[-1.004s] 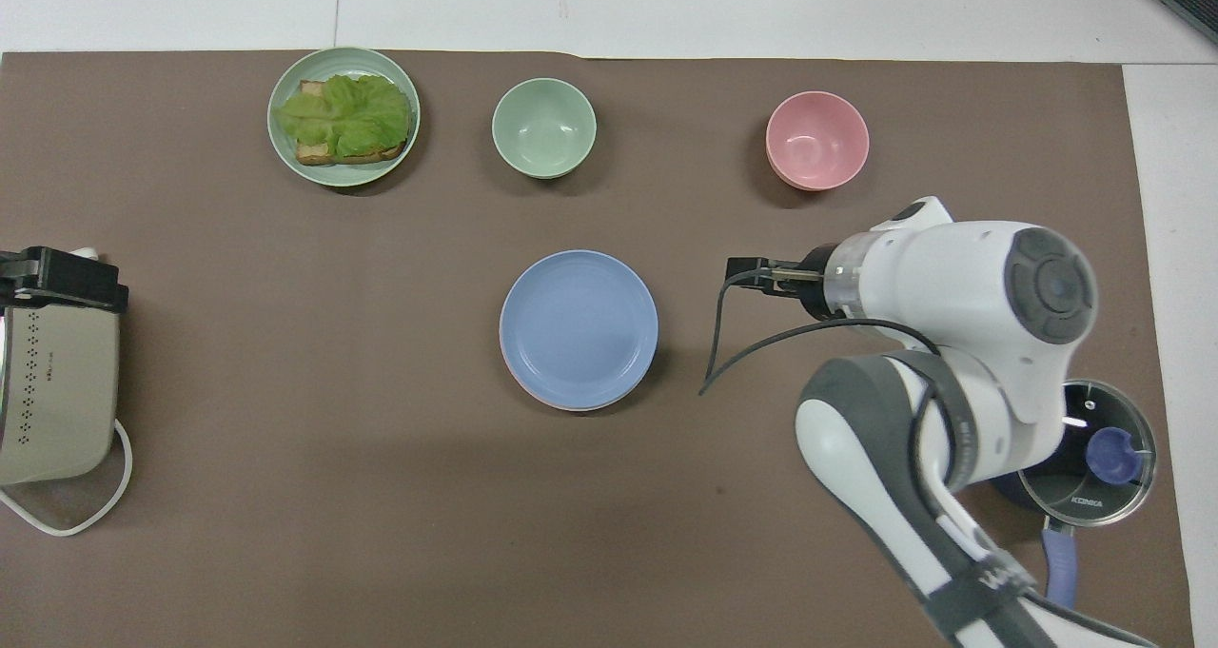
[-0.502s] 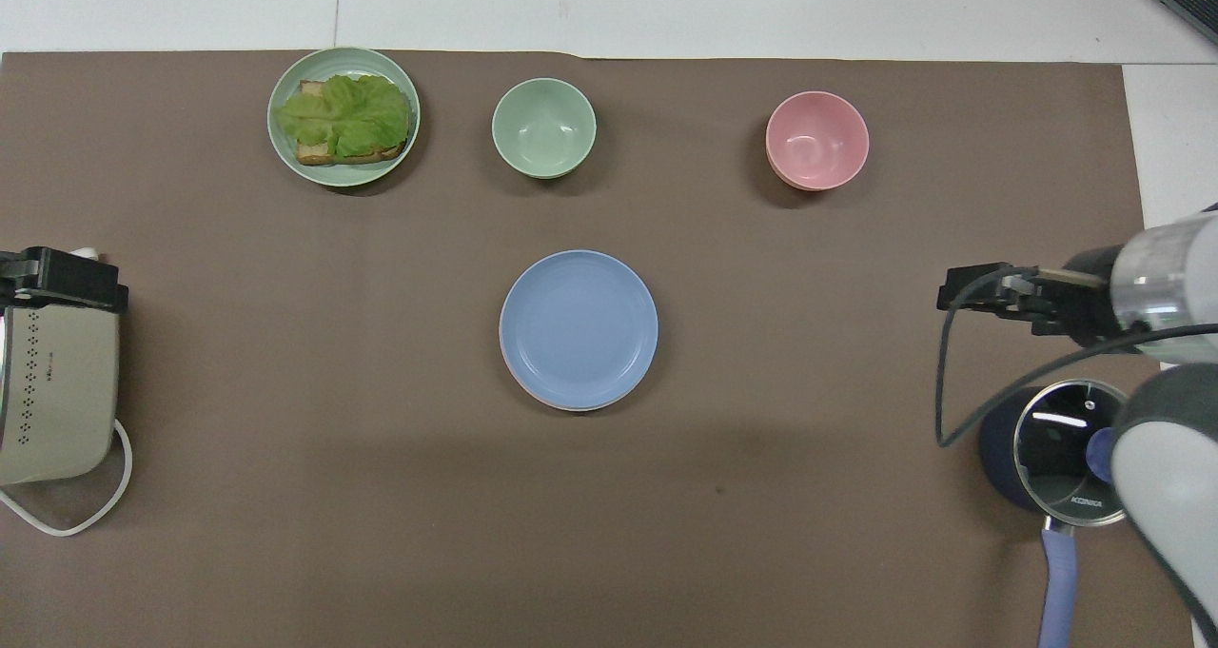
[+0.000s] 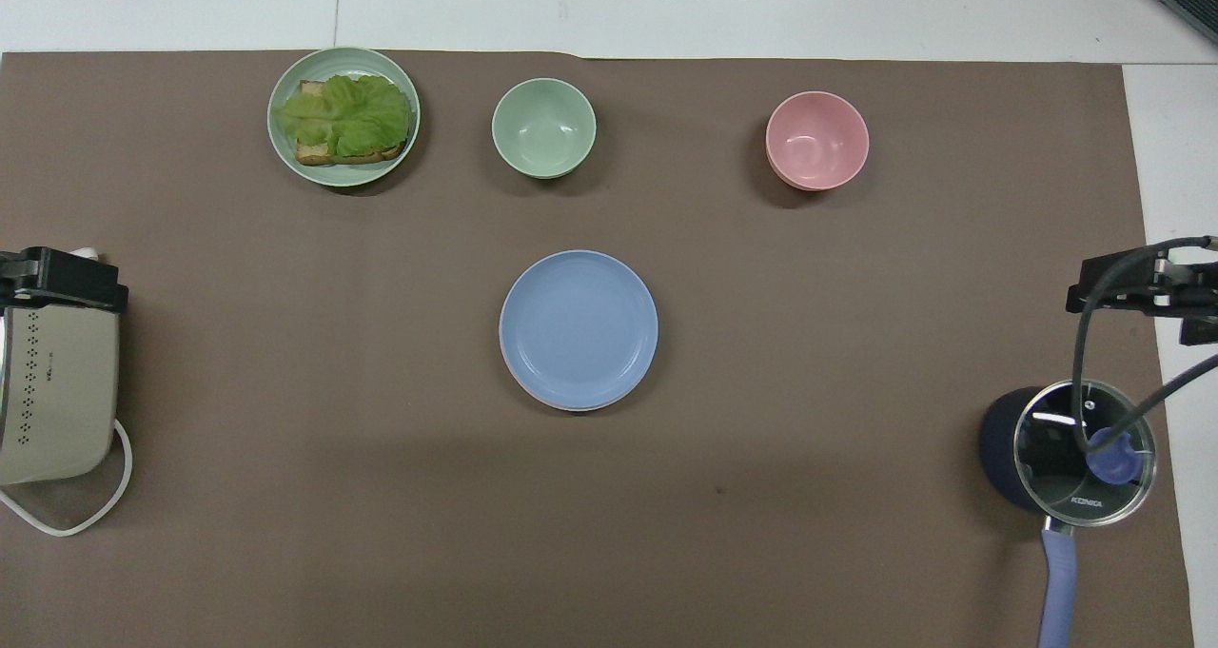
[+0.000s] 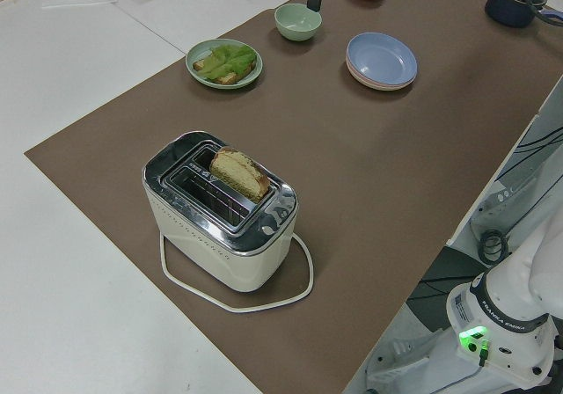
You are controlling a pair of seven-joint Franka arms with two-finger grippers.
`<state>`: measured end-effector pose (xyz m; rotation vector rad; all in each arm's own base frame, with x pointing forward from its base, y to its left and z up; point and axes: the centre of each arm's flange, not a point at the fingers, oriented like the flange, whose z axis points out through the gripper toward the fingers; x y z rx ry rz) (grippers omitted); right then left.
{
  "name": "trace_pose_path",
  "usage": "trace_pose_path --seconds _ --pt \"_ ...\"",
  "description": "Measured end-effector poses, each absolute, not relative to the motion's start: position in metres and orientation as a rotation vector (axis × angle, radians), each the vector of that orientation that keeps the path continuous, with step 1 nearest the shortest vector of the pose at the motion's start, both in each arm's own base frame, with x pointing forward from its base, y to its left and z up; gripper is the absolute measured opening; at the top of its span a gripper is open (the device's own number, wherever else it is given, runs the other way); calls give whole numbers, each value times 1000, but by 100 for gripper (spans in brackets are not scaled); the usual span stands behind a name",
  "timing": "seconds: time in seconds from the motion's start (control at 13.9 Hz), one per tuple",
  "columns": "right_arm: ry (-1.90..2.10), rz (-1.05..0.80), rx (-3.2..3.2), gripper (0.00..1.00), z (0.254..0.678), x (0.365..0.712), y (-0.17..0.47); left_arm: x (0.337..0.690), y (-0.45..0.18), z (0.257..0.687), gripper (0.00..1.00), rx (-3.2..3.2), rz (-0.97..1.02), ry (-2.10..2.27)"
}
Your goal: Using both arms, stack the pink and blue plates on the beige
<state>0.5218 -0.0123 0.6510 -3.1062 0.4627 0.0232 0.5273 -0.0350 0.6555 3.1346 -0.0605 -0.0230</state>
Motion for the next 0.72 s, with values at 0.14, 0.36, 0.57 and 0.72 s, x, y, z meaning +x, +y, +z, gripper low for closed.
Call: trace_pose_path --seconds 0.14,0.36,0.57,0.72 --pt "457 41 -3144 100 661 531 -11 527 -35 656 100 3135 -23 -61" --pt "437 60 -3156 100 660 540 -8 527 -35 656 100 3135 -23 -61" --pt "428 63 -3157 100 659 541 -8 527 -35 656 100 3135 -23 -61" --pt "367 74 -3160 100 658 541 -6 527 -35 656 100 3135 -23 -61"
